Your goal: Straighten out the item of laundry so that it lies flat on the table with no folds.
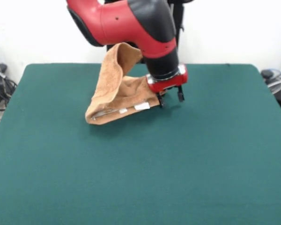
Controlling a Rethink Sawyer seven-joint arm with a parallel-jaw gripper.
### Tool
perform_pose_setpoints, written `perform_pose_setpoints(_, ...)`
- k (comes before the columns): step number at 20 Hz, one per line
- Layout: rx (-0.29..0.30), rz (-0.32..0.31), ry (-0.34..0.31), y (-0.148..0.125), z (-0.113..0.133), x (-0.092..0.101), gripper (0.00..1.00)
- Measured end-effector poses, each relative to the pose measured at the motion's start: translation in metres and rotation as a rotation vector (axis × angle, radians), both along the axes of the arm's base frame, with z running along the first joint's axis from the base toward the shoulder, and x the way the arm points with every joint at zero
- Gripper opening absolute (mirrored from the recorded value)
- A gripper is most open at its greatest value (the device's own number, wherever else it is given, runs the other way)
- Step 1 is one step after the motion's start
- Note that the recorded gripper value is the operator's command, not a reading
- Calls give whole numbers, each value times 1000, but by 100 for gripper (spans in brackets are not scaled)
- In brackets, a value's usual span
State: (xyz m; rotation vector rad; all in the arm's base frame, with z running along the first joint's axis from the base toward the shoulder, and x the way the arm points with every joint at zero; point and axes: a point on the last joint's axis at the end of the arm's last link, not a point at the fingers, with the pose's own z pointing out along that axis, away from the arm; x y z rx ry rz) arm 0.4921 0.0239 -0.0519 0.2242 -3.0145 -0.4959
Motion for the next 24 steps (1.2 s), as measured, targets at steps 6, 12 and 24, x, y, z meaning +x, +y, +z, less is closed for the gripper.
perform_pose_setpoints(6,22,-40,57,-28,2,-7,100)
perform_pose_setpoints(12,21,-55,157,-68,27,-12,100)
perform_pose_setpoints(24,-27,-41,186,-99,73,1,100)
